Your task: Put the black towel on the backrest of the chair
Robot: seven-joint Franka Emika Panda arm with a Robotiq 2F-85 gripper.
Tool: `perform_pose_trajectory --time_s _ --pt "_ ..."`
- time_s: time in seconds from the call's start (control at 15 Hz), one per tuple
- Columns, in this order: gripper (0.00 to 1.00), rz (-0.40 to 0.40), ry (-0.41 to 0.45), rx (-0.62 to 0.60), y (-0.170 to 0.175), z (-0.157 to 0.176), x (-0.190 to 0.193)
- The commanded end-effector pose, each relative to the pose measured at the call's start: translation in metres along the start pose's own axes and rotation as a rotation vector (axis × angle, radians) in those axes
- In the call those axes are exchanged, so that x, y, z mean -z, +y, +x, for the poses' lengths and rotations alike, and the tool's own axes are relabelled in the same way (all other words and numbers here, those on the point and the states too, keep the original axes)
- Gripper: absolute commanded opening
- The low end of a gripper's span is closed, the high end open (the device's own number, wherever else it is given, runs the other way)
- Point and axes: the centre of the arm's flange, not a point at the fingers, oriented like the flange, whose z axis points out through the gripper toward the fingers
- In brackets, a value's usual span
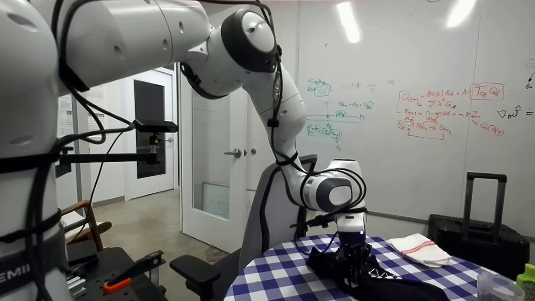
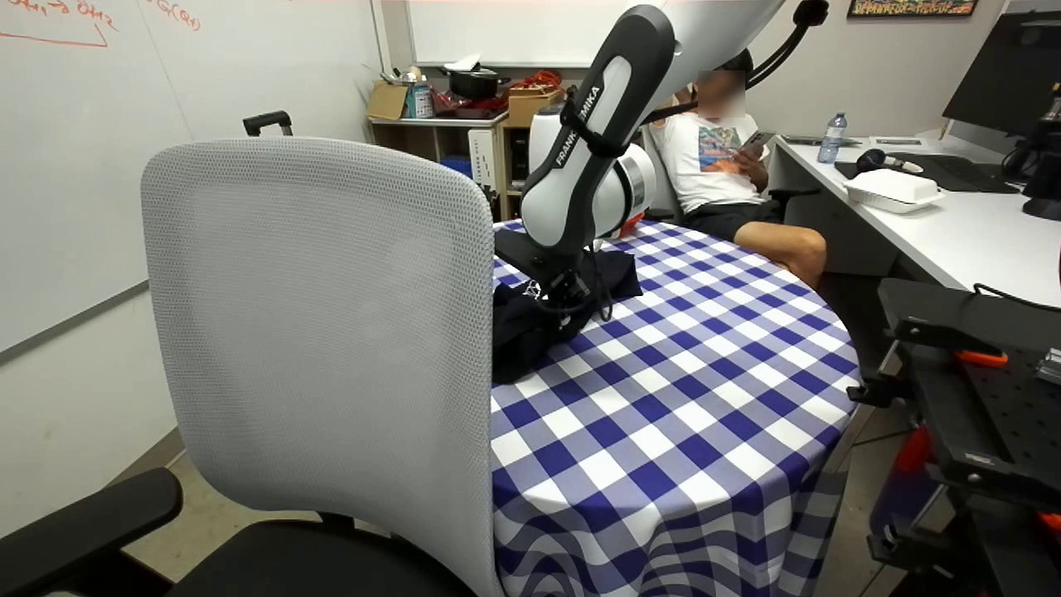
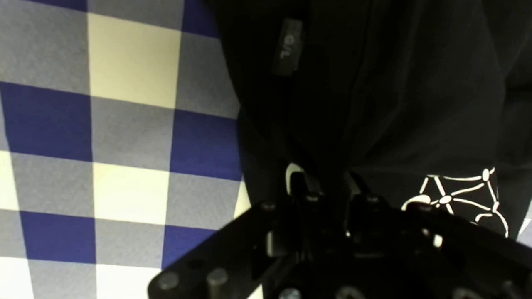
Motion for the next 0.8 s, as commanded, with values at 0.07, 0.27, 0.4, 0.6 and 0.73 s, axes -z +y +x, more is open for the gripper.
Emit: perform_pose_trajectory --time_s 0.07,0.27,0.4,0.6,0.73 --pt "0.50 0.021 0.018 -0.010 0.001 -0.009 -0.006" --pt "0.73 0.022 0.018 -0.012 0.001 -0.011 -0.005" --pt "0.82 0.030 0.016 -0.017 -0.002 -0.010 -0.001" --pt "0.85 0.048 0.010 -0.038 -0.012 -0.007 0.005" --pt "0.78 0.064 0.007 -0.055 -0.020 -0.005 0.010"
